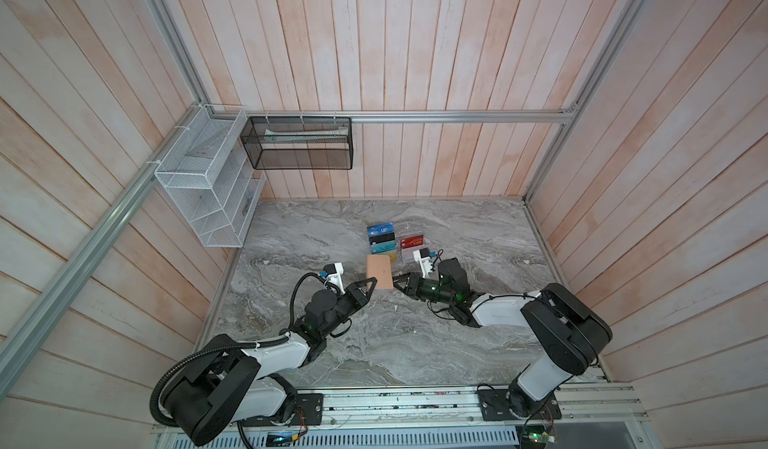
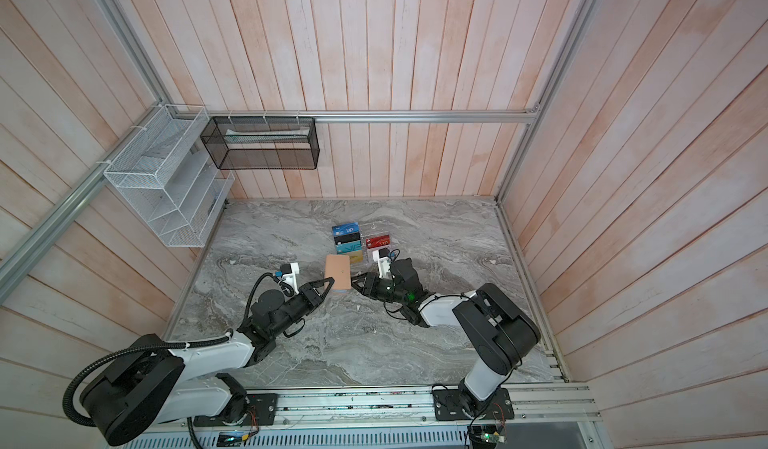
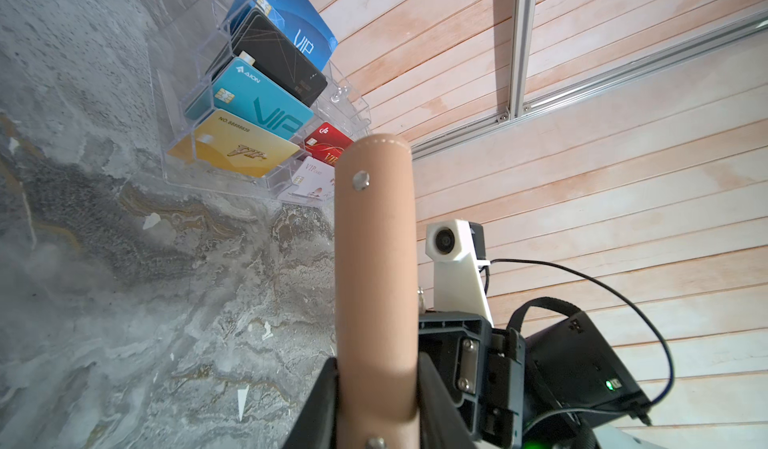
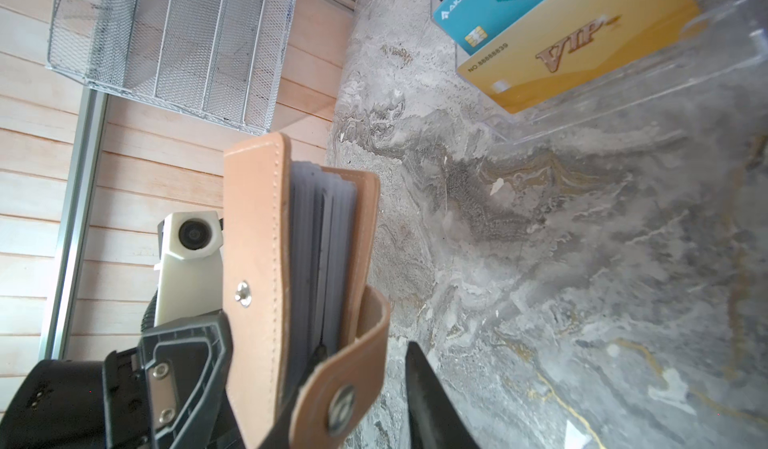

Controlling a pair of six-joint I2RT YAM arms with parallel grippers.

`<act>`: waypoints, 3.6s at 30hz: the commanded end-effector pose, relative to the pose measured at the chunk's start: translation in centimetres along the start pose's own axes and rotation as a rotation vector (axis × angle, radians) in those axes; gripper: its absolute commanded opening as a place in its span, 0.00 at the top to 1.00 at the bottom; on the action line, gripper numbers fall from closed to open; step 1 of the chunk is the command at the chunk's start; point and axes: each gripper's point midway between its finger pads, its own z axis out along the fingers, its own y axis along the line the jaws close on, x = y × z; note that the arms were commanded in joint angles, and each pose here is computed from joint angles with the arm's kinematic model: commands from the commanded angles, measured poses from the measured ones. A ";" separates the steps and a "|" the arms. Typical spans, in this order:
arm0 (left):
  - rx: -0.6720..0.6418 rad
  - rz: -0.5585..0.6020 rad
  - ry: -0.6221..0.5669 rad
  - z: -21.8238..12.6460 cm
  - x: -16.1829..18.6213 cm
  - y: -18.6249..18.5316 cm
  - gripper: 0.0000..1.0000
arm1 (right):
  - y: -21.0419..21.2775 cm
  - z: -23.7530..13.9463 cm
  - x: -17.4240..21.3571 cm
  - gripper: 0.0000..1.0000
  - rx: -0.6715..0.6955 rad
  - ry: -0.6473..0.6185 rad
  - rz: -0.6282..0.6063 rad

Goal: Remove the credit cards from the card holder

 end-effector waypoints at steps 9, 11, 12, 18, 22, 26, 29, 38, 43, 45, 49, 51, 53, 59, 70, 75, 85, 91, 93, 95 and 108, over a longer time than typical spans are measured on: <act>0.095 -0.012 0.010 -0.2 0.4 -1.7 1.00 | -0.7 -0.3 -0.3 0.88 -0.031 -0.027 0.026; 0.095 -0.017 0.011 -0.1 0.6 -1.6 1.00 | -1.0 -0.3 -0.3 0.92 -0.012 -0.030 0.024; 0.095 -0.018 0.015 0.0 0.7 -1.5 1.00 | -1.4 -0.3 -0.3 0.94 0.002 -0.030 0.025; 0.072 -0.016 0.048 0.9 2.1 -0.9 1.00 | -3.6 -0.5 0.0 1.00 0.103 -0.034 0.027; 0.043 0.000 0.064 1.5 3.2 -0.6 1.00 | -4.6 -0.8 0.3 1.00 0.146 -0.035 0.026; 0.006 0.004 0.072 2.0 3.6 0.2 1.00 | -5.9 -1.4 0.4 1.00 0.220 -0.049 0.018; -0.047 0.000 0.092 2.5 4.2 1.4 1.00 | -6.5 -2.0 0.3 1.00 0.263 -0.064 0.007; -0.174 0.023 0.171 4.2 6.2 4.0 0.96 | -8.4 -3.3 0.6 1.00 0.373 -0.079 -0.020; -0.198 0.022 0.208 4.8 7.0 4.8 0.88 | -9.0 -3.2 0.6 1.00 0.397 -0.077 -0.029; -0.206 0.020 0.219 4.9 7.4 5.1 0.87 | -9.5 -3.4 0.5 1.00 0.424 -0.081 -0.035; -0.229 0.019 0.235 5.0 7.9 5.6 0.81 | -10.1 -3.8 0.5 1.00 0.464 -0.079 -0.050; -0.240 0.019 0.238 4.9 8.1 5.9 0.76 | -10.3 -4.1 0.5 1.00 0.489 -0.080 -0.060; -0.241 0.017 0.234 4.8 8.2 5.9 0.74 | -10.5 -4.1 0.3 1.00 0.508 -0.077 -0.073; -0.260 0.046 0.240 4.9 8.5 5.7 0.64 | -11.1 -4.5 -0.1 1.00 0.566 -0.072 -0.117; -0.271 0.049 0.239 4.8 8.5 6.0 0.55 | -11.6 -3.8 -0.9 1.00 0.616 -0.051 -0.153; -0.273 0.060 0.228 4.7 8.2 5.7 0.51 | -11.4 -3.8 -0.4 1.00 0.597 -0.048 -0.126; -0.258 0.078 0.222 5.4 7.8 4.8 0.34 | -10.5 -5.0 0.3 1.00 0.595 -0.068 -0.108; -0.257 0.094 0.213 5.4 7.3 4.1 0.09 | -9.4 -5.8 -0.3 0.88 0.605 -0.094 -0.134; -0.261 0.102 0.205 5.3 7.0 4.0 0.00 | -9.3 -6.0 -0.5 0.80 0.609 -0.097 -0.140; -0.262 0.107 0.200 5.1 6.8 3.8 0.00 | -9.3 -6.3 -0.5 0.71 0.622 -0.099 -0.145; -0.231 0.088 0.167 4.3 5.0 2.6 0.00 | -6.7 -7.8 -1.2 0.31 0.586 -0.129 -0.192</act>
